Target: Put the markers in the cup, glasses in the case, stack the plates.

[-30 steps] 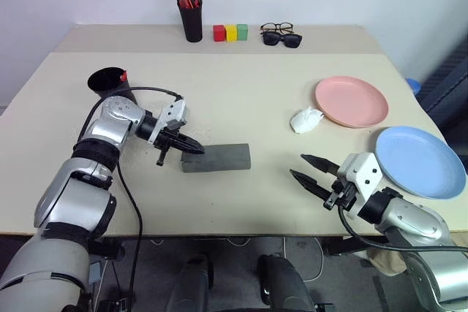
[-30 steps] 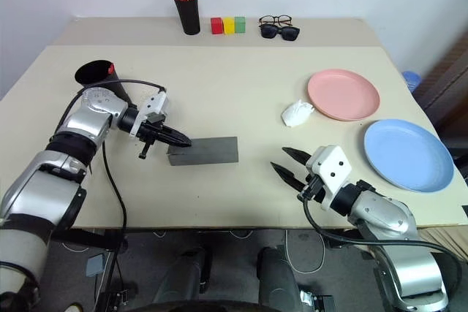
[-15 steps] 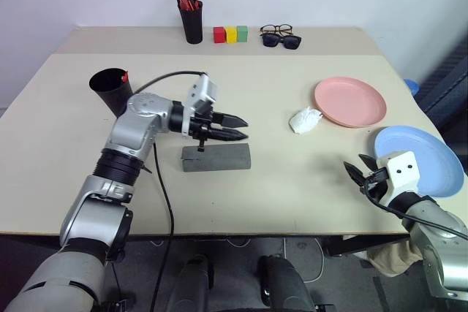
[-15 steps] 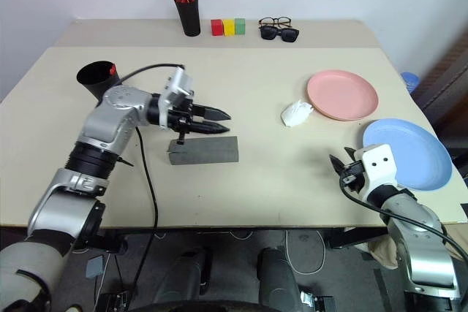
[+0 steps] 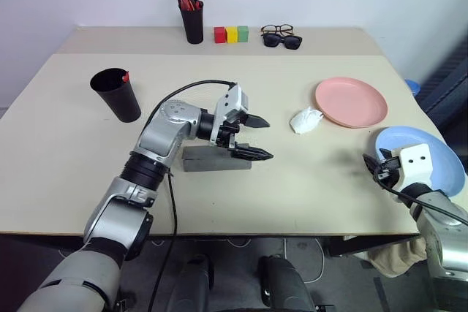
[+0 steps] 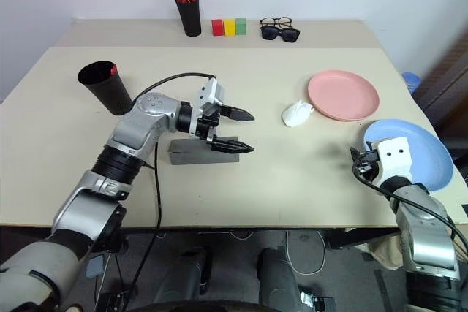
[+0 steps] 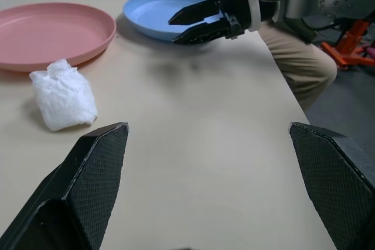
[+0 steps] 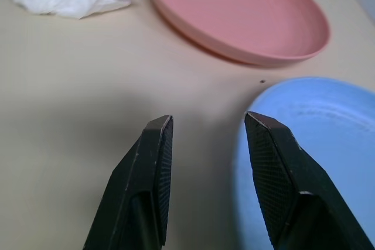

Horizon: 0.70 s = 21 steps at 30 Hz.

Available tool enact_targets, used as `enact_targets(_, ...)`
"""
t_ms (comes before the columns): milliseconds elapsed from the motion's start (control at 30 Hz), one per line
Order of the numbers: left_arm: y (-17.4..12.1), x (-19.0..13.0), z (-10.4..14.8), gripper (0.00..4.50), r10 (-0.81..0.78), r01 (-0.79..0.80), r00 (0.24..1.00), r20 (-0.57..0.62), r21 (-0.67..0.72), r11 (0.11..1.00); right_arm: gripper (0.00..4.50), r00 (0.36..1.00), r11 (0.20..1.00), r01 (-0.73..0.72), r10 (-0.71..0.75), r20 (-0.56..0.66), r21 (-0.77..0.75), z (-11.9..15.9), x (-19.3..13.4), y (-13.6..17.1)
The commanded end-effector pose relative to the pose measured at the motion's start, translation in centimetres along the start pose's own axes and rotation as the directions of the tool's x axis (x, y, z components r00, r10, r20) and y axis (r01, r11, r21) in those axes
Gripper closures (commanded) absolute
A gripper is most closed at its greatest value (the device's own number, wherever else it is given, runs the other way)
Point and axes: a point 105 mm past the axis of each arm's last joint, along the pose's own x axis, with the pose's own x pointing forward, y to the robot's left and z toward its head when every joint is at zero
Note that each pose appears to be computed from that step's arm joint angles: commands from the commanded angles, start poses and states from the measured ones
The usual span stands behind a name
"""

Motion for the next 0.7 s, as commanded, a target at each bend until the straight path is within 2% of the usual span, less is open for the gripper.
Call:
enact_targets(33, 0.0, 0.1, 1.7, 0.01, 0.006, -0.008, 1.0, 0.017, 0.067, 0.998, 2.54, 0.999, 0.999, 0.034, -0.033, 0.037, -0.029, 1.6, -0.4, -1.0)
enact_targets(233, -0.9, 0.1, 1.9, 0.01, -0.032, 0.031, 0.999, 0.013, 0.067, 0.997, 2.54, 0.996, 1.0, -0.012, 0.011, -0.089, -0.004, -1.1, -0.4, -0.6)
enact_targets(333, -1.0, 0.1, 2.1, 0.0, -0.03, 0.029, 0.999, 0.014, 0.071, 0.997, 3.26, 0.99, 1.0, -0.028, 0.028, -0.142, -0.003, -2.3, -0.4, -0.9)
enact_targets(400, -0.9, 0.1, 2.2, 0.0, -0.02, 0.019, 1.0, 0.014, 0.075, 0.997, 4.23, 0.988, 1.0, -0.018, 0.016, -0.155, -0.01, -2.6, -0.3, -1.3)
enact_targets(433, -0.8, 0.0, 2.2, 0.0, -0.013, 0.012, 1.0, 0.016, 0.073, 0.997, 4.47, 0.987, 1.0, -0.023, 0.022, -0.158, -0.004, -2.7, -0.3, -1.4)
enact_targets(700, -0.8, -0.3, 1.7, 0.0, 0.014, -0.015, 1.0, 0.013, 0.059, 0.998, 4.47, 0.992, 1.0, -0.014, 0.012, -0.127, -0.016, -1.7, 0.3, -1.5)
